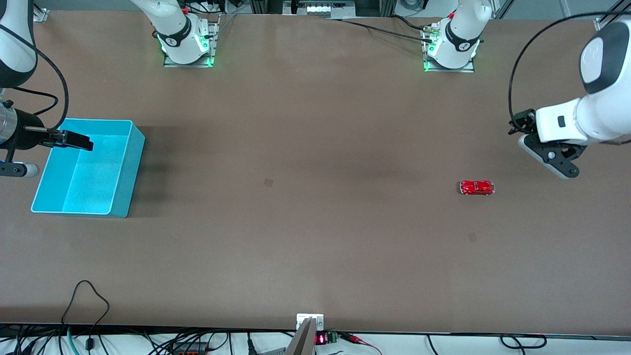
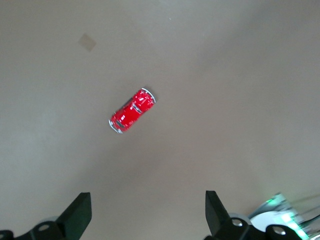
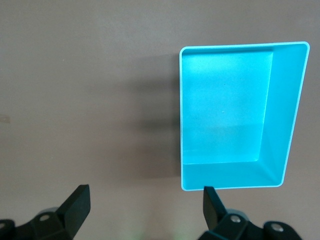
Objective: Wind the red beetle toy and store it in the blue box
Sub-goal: 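Lower the left gripper and grasp the red toy car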
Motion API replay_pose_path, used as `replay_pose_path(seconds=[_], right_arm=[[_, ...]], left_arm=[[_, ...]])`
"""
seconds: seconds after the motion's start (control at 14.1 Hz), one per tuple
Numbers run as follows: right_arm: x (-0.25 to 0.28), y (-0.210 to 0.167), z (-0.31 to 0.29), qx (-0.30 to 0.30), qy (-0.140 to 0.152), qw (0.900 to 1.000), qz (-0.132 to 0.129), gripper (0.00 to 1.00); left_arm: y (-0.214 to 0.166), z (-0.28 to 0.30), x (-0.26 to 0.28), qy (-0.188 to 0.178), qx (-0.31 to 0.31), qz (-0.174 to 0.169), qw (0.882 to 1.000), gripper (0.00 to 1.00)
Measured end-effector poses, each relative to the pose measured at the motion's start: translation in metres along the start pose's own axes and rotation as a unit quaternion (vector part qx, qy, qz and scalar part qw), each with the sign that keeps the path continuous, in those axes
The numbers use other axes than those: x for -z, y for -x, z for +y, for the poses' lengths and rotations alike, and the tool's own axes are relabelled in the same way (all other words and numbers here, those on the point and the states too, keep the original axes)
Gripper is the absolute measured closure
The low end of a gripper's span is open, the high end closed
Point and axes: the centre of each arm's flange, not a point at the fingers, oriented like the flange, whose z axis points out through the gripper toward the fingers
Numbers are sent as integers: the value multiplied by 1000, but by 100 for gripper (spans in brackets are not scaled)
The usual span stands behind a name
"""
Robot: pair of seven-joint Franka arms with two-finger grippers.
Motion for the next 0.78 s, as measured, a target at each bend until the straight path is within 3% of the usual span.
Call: replay_pose_path(seconds=[0.14, 0.35, 0.78], right_arm=[[-1, 1, 0, 0, 0, 1000, -3, 0], [-1, 2, 0, 0, 0, 1000, -7, 0], [-1, 2, -1, 1, 0, 1000, -8, 0]], left_arm=[[-4, -16, -32, -20, -80, 1, 997, 0], [-13, -30, -89, -51, -186, 9, 981, 0], [-19, -61, -220, -34, -290, 5, 956, 0]])
